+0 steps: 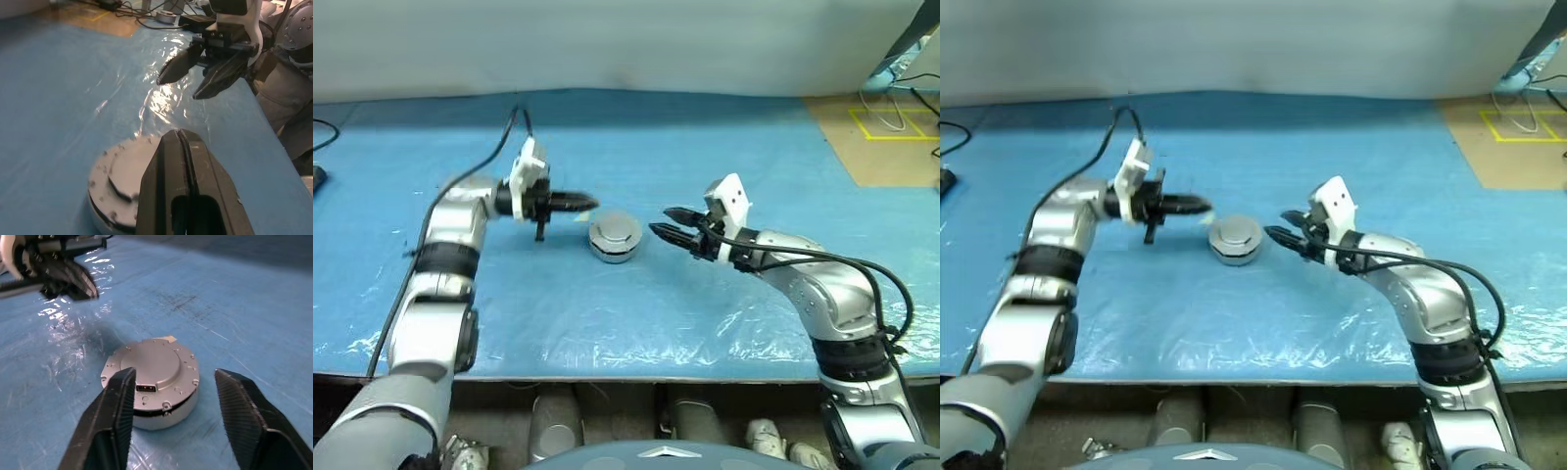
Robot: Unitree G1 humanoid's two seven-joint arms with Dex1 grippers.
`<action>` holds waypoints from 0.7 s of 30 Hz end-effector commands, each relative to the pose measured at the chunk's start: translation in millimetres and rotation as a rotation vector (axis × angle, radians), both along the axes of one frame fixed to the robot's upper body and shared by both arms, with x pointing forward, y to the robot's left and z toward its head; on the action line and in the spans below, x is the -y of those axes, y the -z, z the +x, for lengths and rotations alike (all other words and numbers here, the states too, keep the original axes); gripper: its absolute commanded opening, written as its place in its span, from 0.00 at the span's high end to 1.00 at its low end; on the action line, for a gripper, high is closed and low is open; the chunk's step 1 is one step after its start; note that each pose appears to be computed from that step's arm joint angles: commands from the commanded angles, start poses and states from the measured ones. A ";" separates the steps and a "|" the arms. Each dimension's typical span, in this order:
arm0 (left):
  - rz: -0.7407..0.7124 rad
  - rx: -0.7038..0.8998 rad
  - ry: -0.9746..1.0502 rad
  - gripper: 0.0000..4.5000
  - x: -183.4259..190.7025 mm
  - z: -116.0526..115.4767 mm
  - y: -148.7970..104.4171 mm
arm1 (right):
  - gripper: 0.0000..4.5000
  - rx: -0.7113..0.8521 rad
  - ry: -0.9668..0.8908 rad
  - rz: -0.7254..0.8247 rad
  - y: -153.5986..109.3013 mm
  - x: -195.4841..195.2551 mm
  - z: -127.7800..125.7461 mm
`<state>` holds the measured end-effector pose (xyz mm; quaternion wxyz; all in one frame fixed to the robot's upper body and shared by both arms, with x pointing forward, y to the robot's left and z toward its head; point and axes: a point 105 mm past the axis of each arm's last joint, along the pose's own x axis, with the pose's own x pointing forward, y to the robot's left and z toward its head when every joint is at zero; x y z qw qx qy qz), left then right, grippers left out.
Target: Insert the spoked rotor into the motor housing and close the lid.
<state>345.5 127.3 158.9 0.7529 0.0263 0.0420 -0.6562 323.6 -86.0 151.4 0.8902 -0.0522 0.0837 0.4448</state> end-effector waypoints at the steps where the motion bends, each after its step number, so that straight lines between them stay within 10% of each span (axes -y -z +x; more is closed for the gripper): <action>1: -0.029 0.057 -0.068 1.00 -4.6 -13.1 -15.0 | 0.18 0.064 -0.107 -0.054 2.4 -24.0 5.3; 4: -0.006 0.050 -0.110 1.00 -9.1 -27.0 -1.4 | 0.01 0.080 -0.164 -0.103 9.5 -38.6 13.5; 21: 0.018 0.048 -0.304 1.00 -23.8 -41.0 28.3 | 0.01 0.103 -0.227 -0.191 31.4 -54.2 32.6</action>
